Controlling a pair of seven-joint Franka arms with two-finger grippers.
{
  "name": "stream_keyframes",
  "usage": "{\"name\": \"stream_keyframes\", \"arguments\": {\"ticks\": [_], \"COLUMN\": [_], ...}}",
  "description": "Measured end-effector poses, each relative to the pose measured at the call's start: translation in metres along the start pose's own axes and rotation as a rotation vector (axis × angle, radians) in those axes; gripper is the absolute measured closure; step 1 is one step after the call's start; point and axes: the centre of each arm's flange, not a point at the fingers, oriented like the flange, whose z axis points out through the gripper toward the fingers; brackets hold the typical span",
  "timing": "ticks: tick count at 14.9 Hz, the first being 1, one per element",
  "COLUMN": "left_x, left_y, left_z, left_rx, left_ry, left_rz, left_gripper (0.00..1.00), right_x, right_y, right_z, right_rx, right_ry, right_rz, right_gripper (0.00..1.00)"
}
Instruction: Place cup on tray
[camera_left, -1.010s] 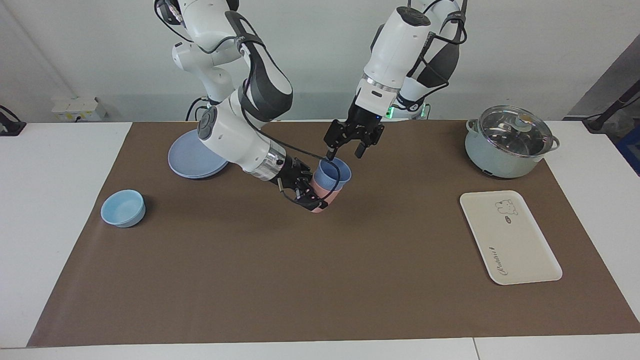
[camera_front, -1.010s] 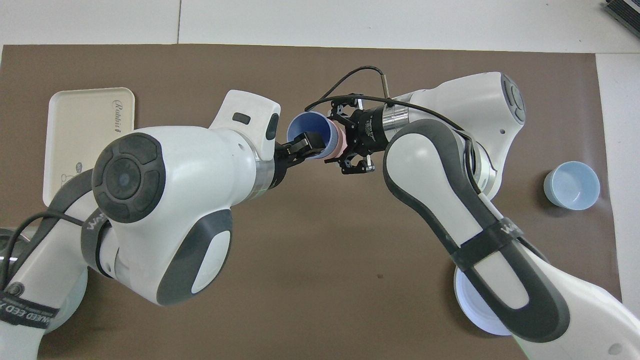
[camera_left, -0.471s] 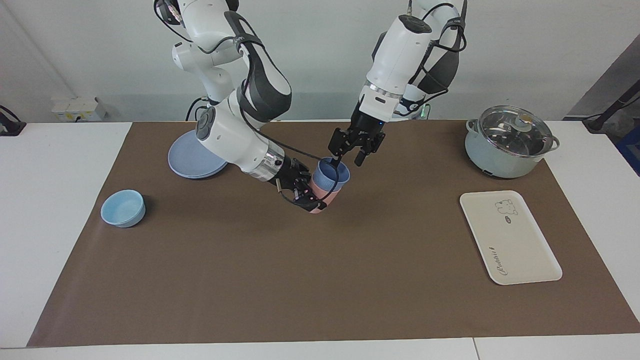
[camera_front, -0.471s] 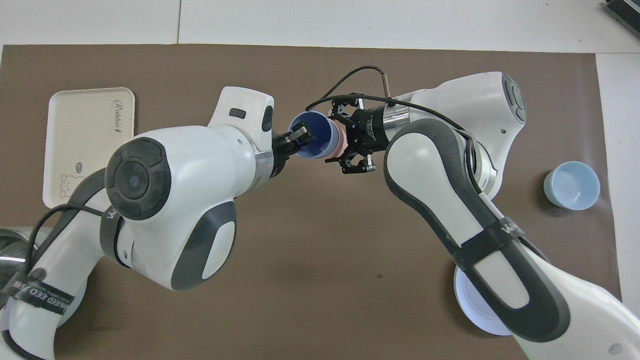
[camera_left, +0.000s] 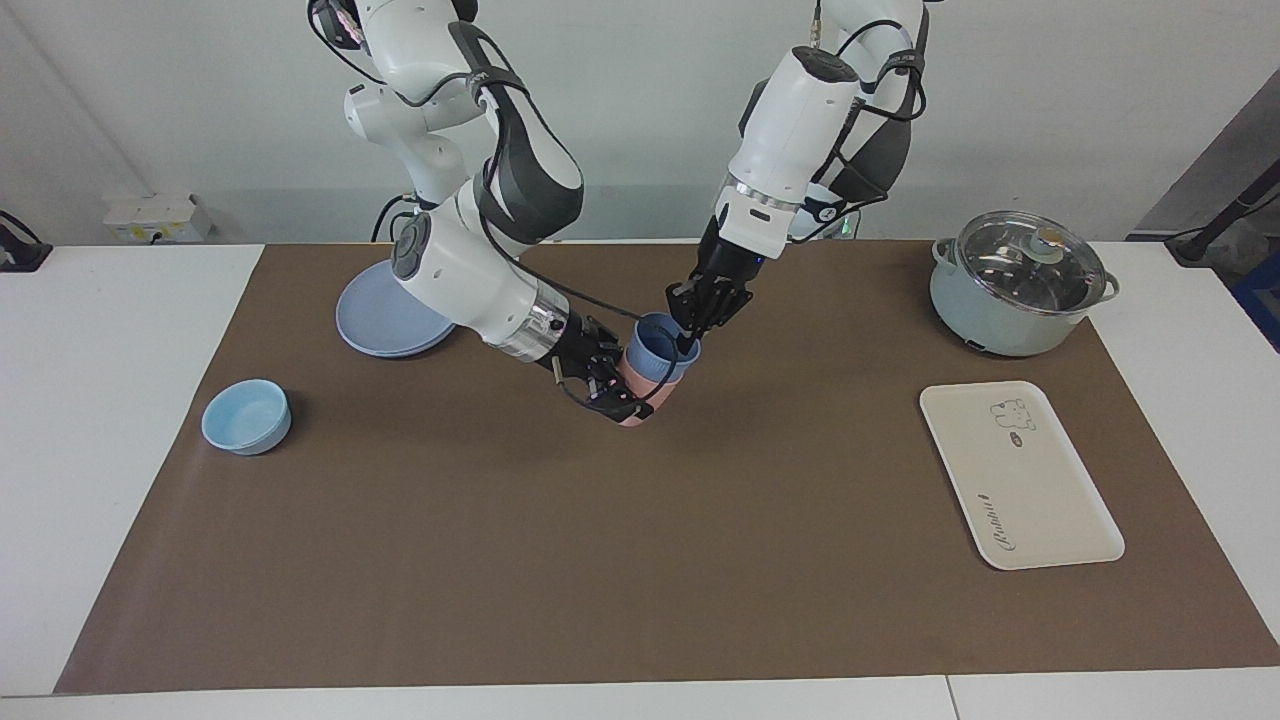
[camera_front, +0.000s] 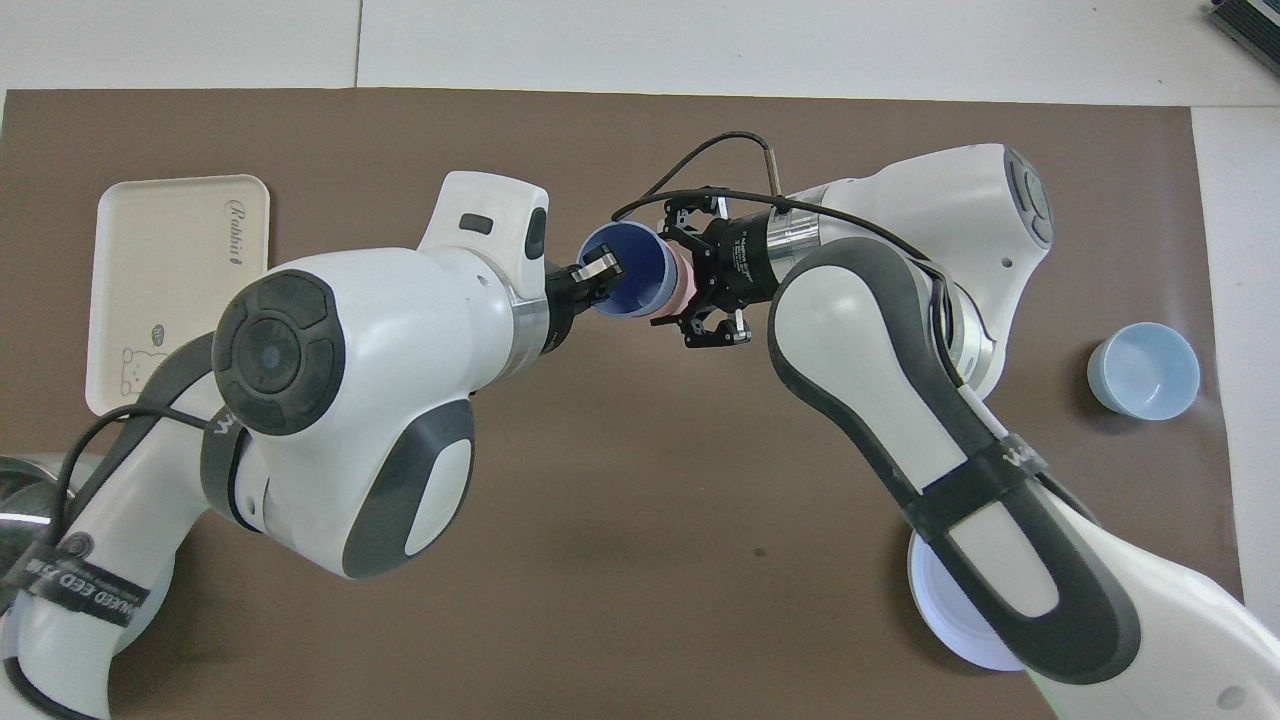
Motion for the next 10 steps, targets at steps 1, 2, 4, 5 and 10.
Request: {"name": "stream_keyframes", "arguments": {"ticks": [1,2,4,5,10], "left_x": [0.002,0.004,0.010,0.014,0.057], "left_y": [0.003,0.006,0.012,0.014,-0.023], "left_z": [-0.007,-0.017,-0.043,-0.062,-0.132], "left_rx": [0.006,0.012,0.023,0.026,0.075], "left_ry": [-0.006,-0.012,-0.021,-0.022,0.002], "left_rz": [-0.001,-0.002,-0.010,-0.013,-0.049], "left_gripper": [0.95,0.95,0.95,0.95,0.95], "right_x": [0.000,0.001,0.006,0.009,0.061], "right_y": [0.000,-0.001,-0.002,-0.003,-0.013], "right_z": [-0.001,-0.002,-0.005,-0.007,-0.042], "right_rx": [0.001,0.003,0.009,0.012,0.073], "right_ry": [0.000,0.001,0.004,0.006,-0.059], "right_rz": [0.000,0.002,0.008,0.012,0.142], "right_gripper": [0.20,0.20,0.20,0.20,0.20]}}
